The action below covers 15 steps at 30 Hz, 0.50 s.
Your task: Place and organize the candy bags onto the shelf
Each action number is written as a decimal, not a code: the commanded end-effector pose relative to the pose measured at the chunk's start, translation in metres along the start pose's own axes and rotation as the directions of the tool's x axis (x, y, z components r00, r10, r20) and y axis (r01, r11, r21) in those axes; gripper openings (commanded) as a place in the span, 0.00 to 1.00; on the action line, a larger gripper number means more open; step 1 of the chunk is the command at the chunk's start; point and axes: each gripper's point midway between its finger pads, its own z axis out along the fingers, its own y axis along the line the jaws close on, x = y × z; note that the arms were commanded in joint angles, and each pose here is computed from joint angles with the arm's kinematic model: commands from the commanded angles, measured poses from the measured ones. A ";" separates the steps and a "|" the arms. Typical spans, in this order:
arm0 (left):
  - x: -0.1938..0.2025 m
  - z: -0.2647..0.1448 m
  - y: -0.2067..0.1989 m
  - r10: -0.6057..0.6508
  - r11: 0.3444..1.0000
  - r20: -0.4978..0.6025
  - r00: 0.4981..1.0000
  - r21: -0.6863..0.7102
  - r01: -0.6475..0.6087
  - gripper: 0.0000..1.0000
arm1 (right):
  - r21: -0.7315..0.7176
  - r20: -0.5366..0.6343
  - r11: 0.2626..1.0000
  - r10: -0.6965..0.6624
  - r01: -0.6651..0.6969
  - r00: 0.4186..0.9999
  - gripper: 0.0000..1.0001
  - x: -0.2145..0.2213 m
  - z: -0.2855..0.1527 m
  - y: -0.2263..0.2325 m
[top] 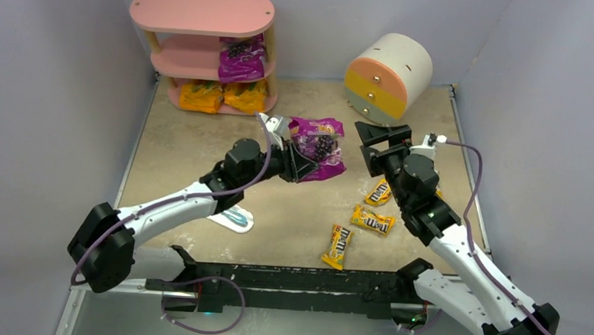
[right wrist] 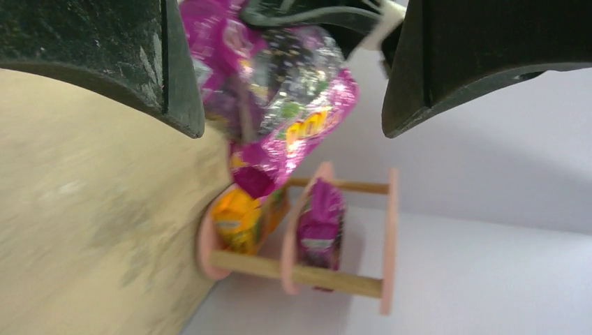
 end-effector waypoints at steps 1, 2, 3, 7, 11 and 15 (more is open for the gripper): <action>-0.078 -0.024 0.021 0.036 0.998 0.103 0.994 -0.064 -0.029 0.09 | 0.100 0.148 0.962 -0.269 0.256 0.952 0.99 -0.037 -0.006 -0.007; -0.088 -0.033 0.039 0.024 0.996 0.091 0.996 -0.090 -0.016 0.05 | 0.108 0.153 0.942 -0.331 0.318 0.931 0.99 -0.040 -0.007 -0.007; -0.096 -0.042 0.051 0.024 0.996 0.077 0.997 -0.089 -0.017 0.03 | 0.117 0.155 0.921 -0.388 0.373 0.909 0.99 -0.043 -0.009 -0.008; -0.150 -0.086 0.102 0.039 0.985 0.100 0.994 -0.172 -0.021 0.00 | 0.182 0.197 0.872 -0.485 0.454 0.852 0.99 -0.059 -0.017 -0.020; -0.189 -0.134 0.156 -0.059 0.945 0.146 0.987 -0.311 0.103 0.00 | 0.206 0.250 0.857 -0.512 0.472 0.822 0.99 -0.072 -0.024 -0.021; -0.225 -0.175 0.175 -0.075 0.932 0.189 0.979 -0.335 0.136 0.00 | 0.272 0.288 0.821 -0.568 0.503 0.771 0.99 -0.088 -0.029 -0.021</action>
